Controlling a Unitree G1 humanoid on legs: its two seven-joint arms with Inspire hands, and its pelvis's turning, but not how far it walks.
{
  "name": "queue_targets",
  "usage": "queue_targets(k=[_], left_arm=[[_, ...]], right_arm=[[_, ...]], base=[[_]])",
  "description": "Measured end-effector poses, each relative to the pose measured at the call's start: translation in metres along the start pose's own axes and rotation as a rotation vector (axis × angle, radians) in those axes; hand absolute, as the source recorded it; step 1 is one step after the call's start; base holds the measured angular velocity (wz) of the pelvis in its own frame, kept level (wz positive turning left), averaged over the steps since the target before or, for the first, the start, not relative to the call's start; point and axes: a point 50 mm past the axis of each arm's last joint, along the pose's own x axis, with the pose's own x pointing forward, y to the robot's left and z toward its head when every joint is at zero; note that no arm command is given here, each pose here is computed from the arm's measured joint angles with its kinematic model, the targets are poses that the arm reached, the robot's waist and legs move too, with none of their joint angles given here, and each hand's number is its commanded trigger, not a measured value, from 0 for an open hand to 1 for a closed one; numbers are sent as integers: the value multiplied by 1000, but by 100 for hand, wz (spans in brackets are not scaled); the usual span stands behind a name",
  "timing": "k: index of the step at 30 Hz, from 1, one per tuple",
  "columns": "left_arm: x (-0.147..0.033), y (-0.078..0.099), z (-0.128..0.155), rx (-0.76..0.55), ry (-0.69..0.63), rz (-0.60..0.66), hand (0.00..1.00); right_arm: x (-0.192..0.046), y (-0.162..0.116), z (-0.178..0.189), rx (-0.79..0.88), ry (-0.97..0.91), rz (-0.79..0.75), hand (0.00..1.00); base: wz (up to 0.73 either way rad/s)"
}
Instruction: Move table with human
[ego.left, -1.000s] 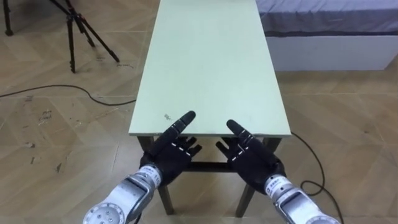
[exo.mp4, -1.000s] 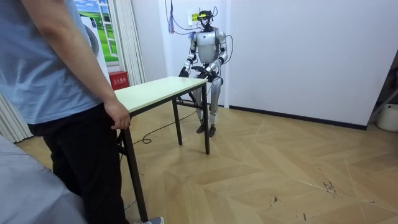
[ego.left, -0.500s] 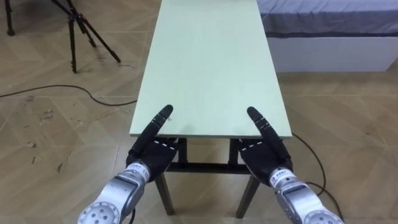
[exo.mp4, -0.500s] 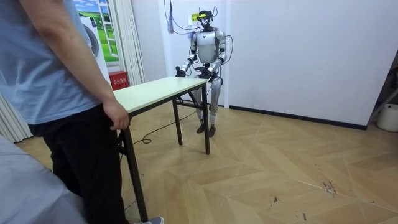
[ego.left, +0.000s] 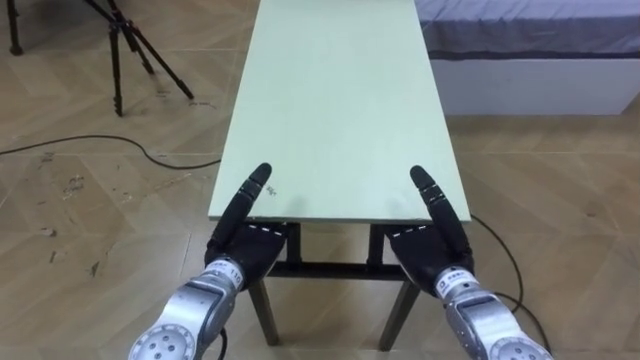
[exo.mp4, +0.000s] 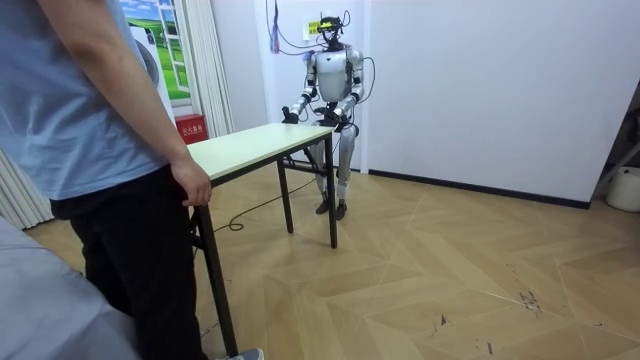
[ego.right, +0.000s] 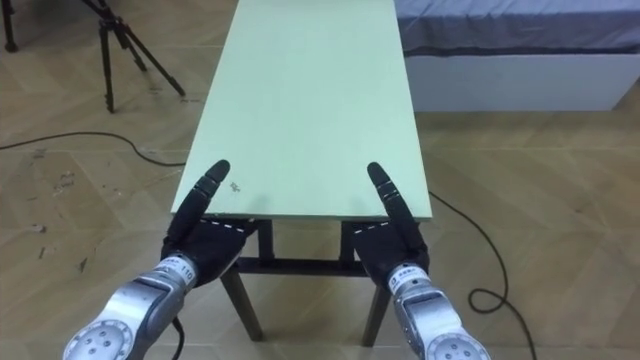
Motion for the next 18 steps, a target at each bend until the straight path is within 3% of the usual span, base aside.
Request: queue_targets(k=[4, 6, 8, 9, 10, 18], left_arm=[[0, 0, 0, -1, -4, 0, 0], [0, 0, 0, -1, -6, 0, 25], [0, 0, 0, -4, -10, 0, 65], [0, 0, 0, -5, -10, 0, 79], [0, 0, 0, -5, -10, 1, 85], [1, 3, -4, -2, -9, 30, 98]], right_arm=[[0, 1, -1, 7, -1, -2, 0], [0, 2, -2, 14, -5, 0, 57], [1, 2, -2, 17, -8, 1, 100], [1, 2, -2, 19, -10, 1, 100], [1, 2, -3, 20, -11, 1, 100], [1, -4, -7, -1, -29, -106, 100]], base=[[0], [0], [0], [0], [0], [1]])
